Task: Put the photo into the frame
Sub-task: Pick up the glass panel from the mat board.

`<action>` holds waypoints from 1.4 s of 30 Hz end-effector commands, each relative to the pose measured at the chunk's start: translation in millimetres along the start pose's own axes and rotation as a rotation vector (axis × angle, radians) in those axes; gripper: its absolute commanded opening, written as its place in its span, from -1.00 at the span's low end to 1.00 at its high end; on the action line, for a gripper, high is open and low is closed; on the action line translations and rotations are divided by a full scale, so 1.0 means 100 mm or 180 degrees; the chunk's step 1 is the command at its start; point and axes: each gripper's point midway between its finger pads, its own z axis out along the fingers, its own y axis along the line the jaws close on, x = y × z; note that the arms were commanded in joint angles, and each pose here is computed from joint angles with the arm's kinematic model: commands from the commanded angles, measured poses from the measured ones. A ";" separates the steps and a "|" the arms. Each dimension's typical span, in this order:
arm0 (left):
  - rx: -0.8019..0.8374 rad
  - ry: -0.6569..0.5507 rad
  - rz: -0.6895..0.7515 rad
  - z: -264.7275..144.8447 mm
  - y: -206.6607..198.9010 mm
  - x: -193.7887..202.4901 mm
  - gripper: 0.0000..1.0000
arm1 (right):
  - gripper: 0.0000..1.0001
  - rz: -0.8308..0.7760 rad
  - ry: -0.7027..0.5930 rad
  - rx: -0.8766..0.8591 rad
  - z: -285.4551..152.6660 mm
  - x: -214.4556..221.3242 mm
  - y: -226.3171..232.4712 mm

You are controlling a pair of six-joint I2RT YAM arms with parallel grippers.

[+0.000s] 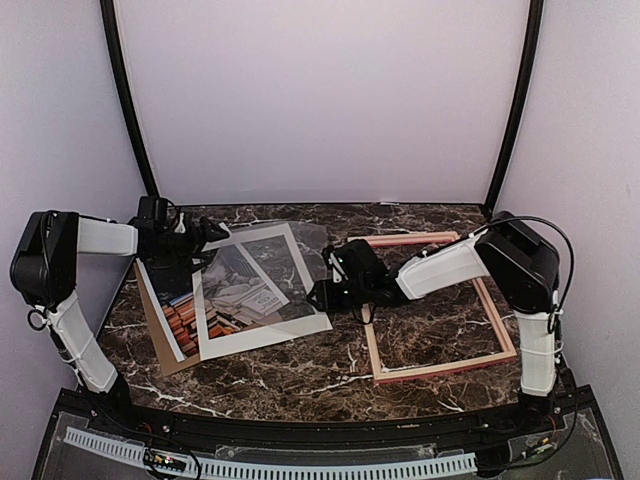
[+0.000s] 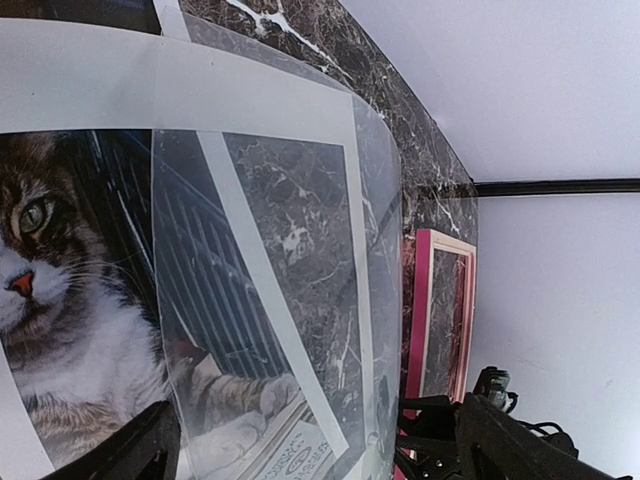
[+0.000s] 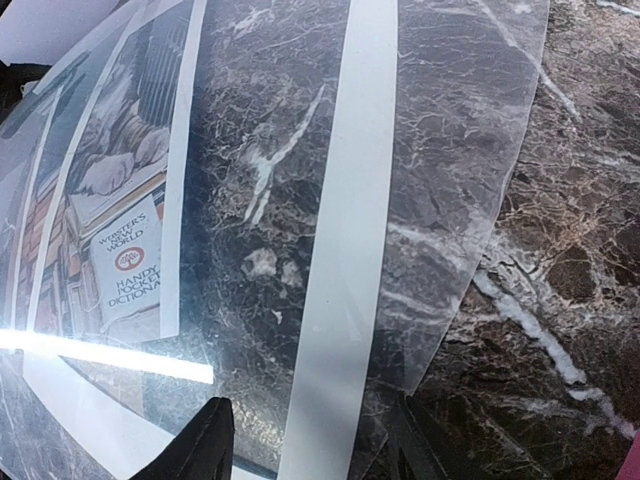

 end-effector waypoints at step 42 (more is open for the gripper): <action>0.0853 0.0166 -0.0008 -0.19 -0.68 -0.30 0.98 | 0.04 -0.0042 0.1461 0.1038 -0.05 1.44 -0.94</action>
